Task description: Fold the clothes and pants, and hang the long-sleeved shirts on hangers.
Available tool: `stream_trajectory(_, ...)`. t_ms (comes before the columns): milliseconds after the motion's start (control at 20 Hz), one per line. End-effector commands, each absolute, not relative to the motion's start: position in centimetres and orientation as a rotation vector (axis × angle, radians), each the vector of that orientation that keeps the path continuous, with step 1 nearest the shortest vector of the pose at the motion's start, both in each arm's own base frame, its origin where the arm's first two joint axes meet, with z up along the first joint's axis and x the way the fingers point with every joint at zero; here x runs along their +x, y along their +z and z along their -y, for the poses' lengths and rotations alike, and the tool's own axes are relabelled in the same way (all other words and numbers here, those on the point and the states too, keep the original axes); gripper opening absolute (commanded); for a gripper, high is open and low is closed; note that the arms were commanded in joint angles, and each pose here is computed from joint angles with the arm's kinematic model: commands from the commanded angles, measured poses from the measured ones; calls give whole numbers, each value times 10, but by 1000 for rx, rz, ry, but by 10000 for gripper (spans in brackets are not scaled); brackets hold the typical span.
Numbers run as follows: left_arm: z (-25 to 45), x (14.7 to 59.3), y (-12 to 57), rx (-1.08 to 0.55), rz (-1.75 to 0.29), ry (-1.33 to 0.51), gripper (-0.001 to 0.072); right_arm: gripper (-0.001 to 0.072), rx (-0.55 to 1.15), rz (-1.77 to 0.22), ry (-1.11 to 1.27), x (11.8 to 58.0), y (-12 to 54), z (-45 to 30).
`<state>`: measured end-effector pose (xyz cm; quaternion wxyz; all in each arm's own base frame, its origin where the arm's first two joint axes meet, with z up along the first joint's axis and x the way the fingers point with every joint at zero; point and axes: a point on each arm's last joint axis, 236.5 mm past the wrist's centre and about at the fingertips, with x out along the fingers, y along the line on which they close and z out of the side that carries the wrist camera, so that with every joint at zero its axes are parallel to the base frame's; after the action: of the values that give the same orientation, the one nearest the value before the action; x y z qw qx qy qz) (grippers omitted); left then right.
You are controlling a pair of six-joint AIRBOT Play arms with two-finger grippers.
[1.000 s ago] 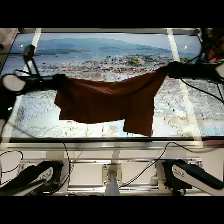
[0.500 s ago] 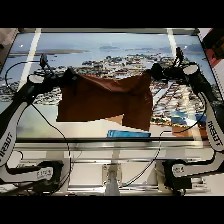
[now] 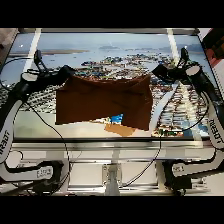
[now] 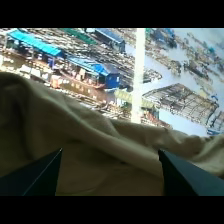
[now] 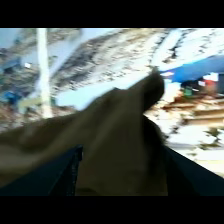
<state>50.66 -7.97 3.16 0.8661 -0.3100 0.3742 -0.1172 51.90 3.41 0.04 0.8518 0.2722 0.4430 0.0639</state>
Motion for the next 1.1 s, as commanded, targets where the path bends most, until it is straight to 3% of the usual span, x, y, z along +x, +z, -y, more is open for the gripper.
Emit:
stream_trajectory(0,54,480,30,-678,-882,-281,691,546,481,-1123,84,474,-27,17)
stream_trajectory(250,10,441,44,-733,-952,-319,691,545,463,-1376,263,401,-51,26)
stream_trajectory(350,2,436,53,-736,-937,-314,690,545,499,-1391,329,390,-65,11)
stream_trajectory(500,3,434,61,-726,-924,-321,691,547,574,-1396,382,386,-84,-16)
stream_trajectory(700,7,432,61,-726,-937,-334,691,546,512,-1421,410,392,-108,-48)
stream_trajectory(800,8,432,61,-727,-937,-335,690,464,473,-1391,400,403,-114,-58)
stream_trajectory(1050,8,430,60,-726,-942,-339,691,423,465,-1373,393,410,-120,-66)
